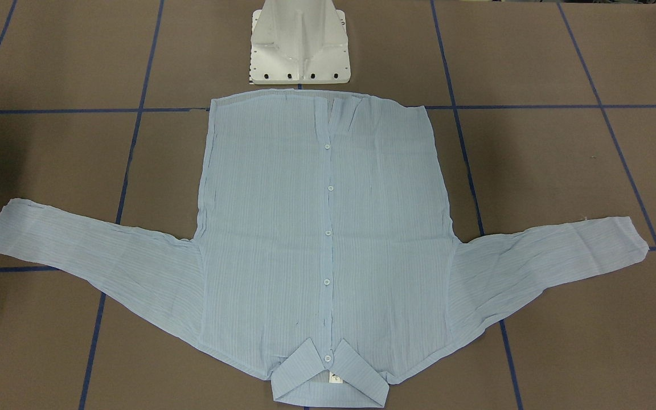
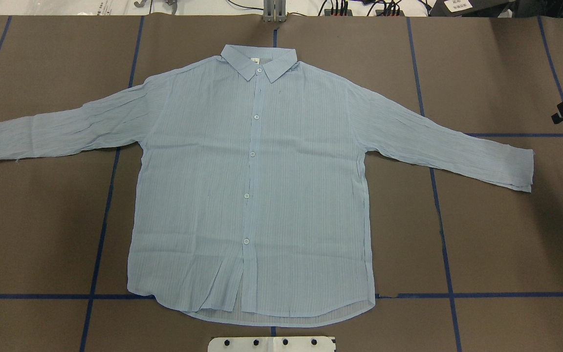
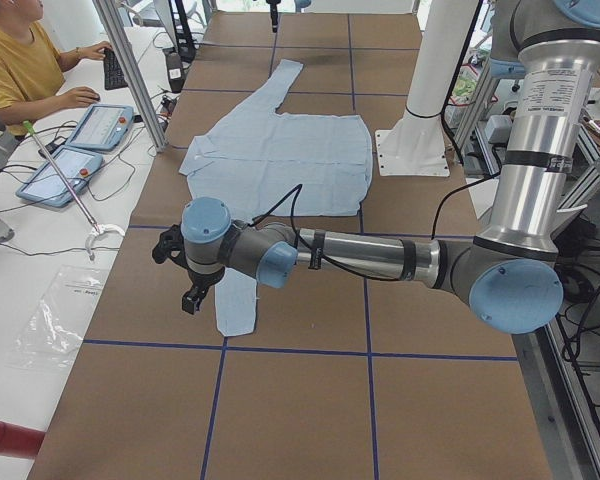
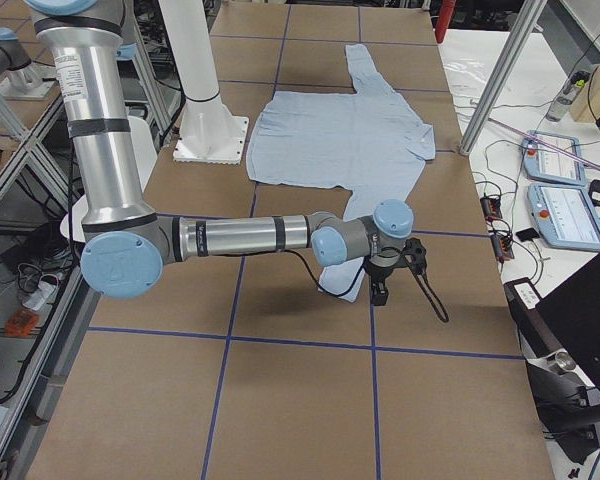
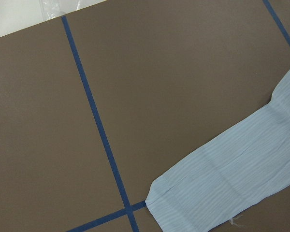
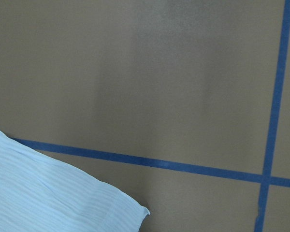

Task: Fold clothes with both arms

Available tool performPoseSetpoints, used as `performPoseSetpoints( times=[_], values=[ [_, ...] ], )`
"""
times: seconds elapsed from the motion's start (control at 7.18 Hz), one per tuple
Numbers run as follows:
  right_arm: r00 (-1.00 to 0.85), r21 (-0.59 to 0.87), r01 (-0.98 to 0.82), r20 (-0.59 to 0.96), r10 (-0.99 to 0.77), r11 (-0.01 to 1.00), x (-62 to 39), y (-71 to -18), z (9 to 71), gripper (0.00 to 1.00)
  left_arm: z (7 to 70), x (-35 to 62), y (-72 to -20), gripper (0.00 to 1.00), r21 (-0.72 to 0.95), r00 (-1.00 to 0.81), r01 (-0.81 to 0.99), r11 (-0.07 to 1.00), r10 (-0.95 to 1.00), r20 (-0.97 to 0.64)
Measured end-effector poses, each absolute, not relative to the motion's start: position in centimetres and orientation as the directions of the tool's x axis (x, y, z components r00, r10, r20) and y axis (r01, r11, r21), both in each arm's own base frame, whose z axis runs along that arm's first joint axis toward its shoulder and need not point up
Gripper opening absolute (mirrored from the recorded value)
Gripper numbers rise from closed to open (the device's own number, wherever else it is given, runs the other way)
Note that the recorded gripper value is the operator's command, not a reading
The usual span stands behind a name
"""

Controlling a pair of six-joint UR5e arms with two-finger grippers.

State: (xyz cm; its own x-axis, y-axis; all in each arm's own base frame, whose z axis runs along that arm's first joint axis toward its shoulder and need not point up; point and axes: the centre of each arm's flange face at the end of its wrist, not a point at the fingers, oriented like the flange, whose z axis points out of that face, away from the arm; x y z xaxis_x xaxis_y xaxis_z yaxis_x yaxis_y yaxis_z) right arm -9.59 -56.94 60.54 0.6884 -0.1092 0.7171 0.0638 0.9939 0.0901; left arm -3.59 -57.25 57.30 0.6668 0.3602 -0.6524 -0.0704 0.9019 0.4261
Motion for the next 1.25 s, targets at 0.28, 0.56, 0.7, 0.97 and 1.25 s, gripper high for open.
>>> performPoseSetpoints(
  times=[0.28,0.56,0.7,0.97,1.25],
  values=[
    [0.684,-0.001,0.007,0.729,-0.004,1.000,-13.7,-56.6,61.8,0.97,57.5,-3.6,-57.2,0.99,0.422,0.667,-0.070,0.904,0.357,-0.654],
    [0.673,-0.095,-0.074,0.729,0.120,0.993,-16.6,-57.1,62.5,0.89,57.6,-3.6,-57.2,1.00,0.421,0.667,-0.071,0.904,0.357,-0.654],
    [0.675,-0.132,-0.104,0.719,0.167,0.986,-17.3,-57.1,62.9,0.86,57.5,-3.6,-57.2,1.00,0.422,0.667,-0.071,0.904,0.357,-0.653],
    [0.684,-0.174,-0.124,0.699,0.211,0.977,-17.6,-56.8,64.6,0.70,57.4,-3.6,-57.2,0.99,0.424,0.667,-0.070,0.903,0.359,-0.653],
    [0.689,-0.194,-0.128,0.688,0.228,0.973,-17.5,-56.6,65.7,0.28,57.3,-3.6,-57.1,1.00,0.426,0.667,-0.070,0.902,0.360,-0.652]
  ],
)
